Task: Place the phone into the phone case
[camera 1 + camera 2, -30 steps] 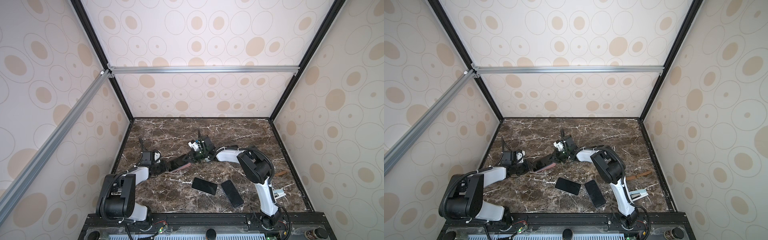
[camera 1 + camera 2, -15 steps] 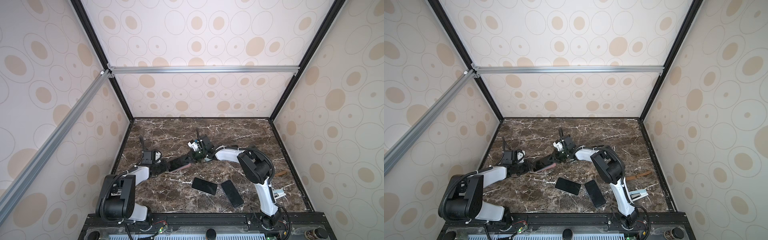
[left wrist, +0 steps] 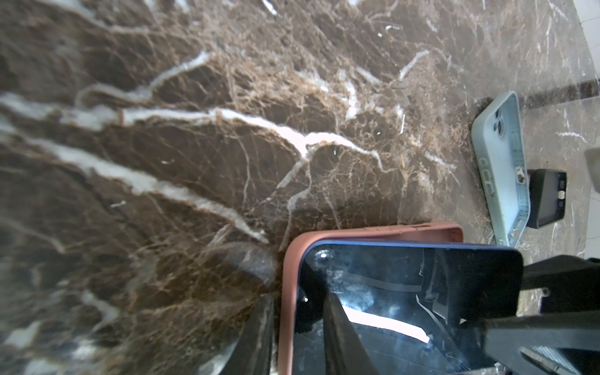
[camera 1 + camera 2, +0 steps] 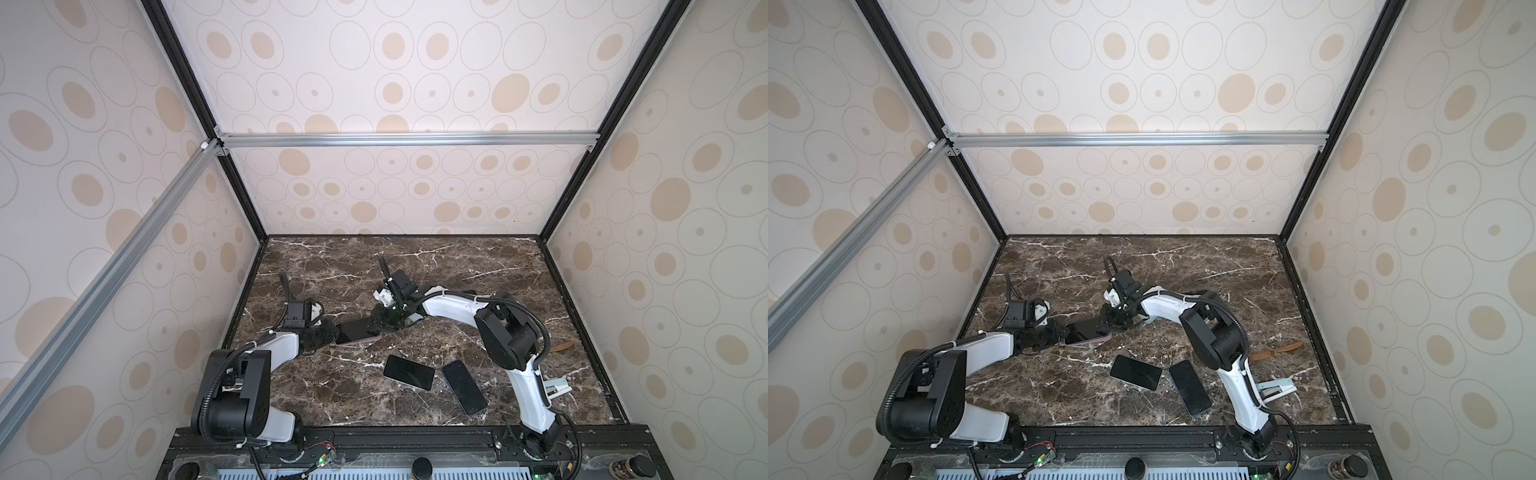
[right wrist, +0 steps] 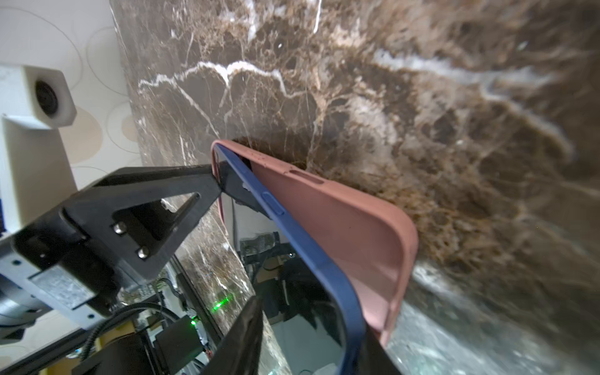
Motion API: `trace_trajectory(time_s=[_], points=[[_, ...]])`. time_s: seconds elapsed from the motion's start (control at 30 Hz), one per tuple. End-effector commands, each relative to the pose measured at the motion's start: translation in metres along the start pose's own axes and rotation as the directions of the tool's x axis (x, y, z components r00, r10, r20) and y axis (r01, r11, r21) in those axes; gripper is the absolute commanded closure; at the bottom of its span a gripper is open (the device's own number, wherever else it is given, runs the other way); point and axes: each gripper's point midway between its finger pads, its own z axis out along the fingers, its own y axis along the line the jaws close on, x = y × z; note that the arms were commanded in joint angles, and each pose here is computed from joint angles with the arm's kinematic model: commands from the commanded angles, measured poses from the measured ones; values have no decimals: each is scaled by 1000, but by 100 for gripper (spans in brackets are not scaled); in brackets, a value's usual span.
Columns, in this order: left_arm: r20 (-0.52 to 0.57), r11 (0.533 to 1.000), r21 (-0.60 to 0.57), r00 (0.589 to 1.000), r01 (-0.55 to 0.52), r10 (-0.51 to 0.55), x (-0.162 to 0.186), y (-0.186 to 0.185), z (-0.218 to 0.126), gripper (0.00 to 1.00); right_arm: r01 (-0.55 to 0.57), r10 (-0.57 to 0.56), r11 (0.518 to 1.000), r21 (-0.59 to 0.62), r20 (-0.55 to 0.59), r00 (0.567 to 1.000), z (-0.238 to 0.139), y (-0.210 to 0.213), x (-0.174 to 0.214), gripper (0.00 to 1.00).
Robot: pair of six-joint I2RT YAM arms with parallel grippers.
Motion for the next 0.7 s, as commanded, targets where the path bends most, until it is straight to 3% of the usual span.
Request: trace_trajectory(time_s=[0.0,0.37,0.67], points=[[-48,999,-31,999,-7,5,13,6,0,73,27,-27,998,48,-7,1000,-10,1,3,58],[-43,1000,-9,999,-10,10,12,2,-1,74,72,-74,989,133,6,997,-31,-1,5,52],[-46,1000,19,999,-5,6,15,-3,-2,75,66,-67,986,153,2,998,-32,-12,14,57]])
